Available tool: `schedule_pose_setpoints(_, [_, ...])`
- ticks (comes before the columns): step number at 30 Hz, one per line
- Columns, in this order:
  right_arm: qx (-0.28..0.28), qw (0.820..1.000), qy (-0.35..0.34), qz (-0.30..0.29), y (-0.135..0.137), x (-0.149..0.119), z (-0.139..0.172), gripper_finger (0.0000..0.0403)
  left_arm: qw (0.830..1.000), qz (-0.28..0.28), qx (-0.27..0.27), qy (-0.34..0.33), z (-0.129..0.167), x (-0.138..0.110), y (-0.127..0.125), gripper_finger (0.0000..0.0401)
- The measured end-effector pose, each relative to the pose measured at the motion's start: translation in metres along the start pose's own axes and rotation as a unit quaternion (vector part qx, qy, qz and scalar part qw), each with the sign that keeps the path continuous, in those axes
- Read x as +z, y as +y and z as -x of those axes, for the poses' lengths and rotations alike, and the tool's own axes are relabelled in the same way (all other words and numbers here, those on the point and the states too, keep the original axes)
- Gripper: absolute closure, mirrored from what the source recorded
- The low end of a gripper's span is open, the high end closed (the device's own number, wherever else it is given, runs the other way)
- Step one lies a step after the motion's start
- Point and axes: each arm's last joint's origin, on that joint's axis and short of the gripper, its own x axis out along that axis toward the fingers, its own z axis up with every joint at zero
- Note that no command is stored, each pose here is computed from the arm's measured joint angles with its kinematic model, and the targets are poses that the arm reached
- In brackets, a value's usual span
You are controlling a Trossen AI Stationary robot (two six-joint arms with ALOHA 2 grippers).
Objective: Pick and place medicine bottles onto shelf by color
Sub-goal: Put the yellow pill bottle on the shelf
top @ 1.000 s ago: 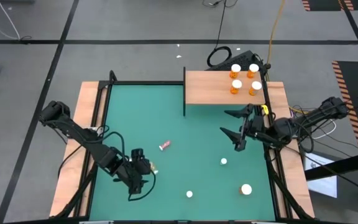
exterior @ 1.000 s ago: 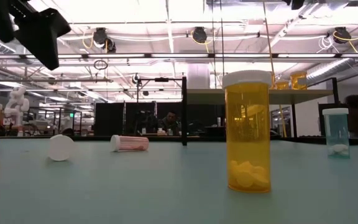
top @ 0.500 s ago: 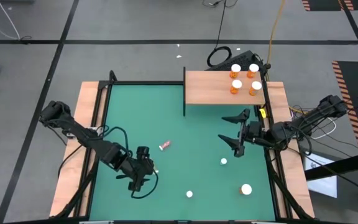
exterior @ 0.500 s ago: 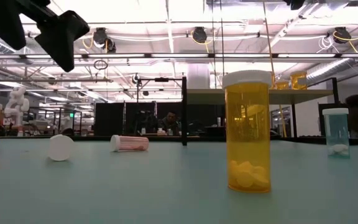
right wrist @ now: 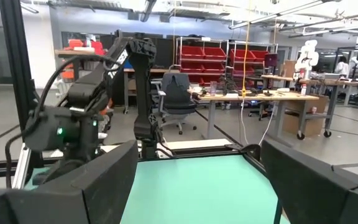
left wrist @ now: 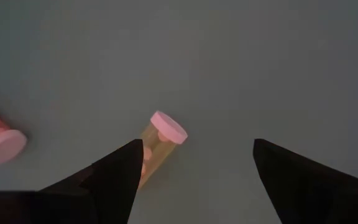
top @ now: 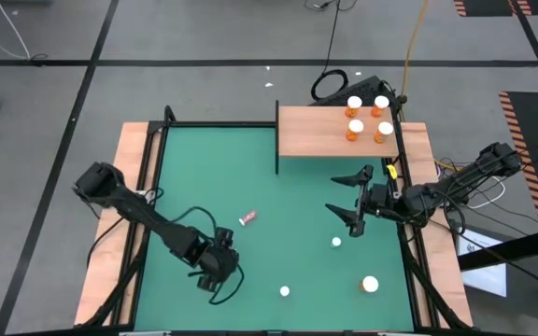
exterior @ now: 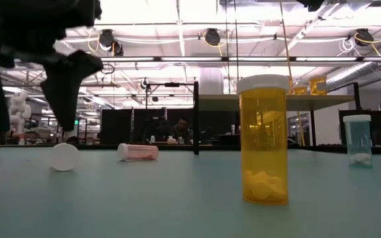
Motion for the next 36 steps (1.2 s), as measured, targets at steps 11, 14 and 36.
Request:
schedule_pose_setpoints(11, [0.0, 1.0, 0.0, 0.0, 0.0, 0.0, 0.0, 0.0067, 0.998, -0.051, 0.017, 0.031, -0.015, -0.001, 0.011, 0.0194])
schedule_pose_setpoints(14, [0.0, 1.0, 0.0, 0.0, 0.0, 0.0, 0.0, 0.0067, 0.997, -0.062, 0.019, 0.032, -0.016, -0.001, 0.016, 0.0212])
schedule_pose_setpoints(36, [-0.001, 1.0, -0.004, 0.023, 0.0, 0.001, 0.0, 0.0067, 0.993, -0.113, 0.011, 0.029, -0.021, -0.002, 0.028, 0.0194])
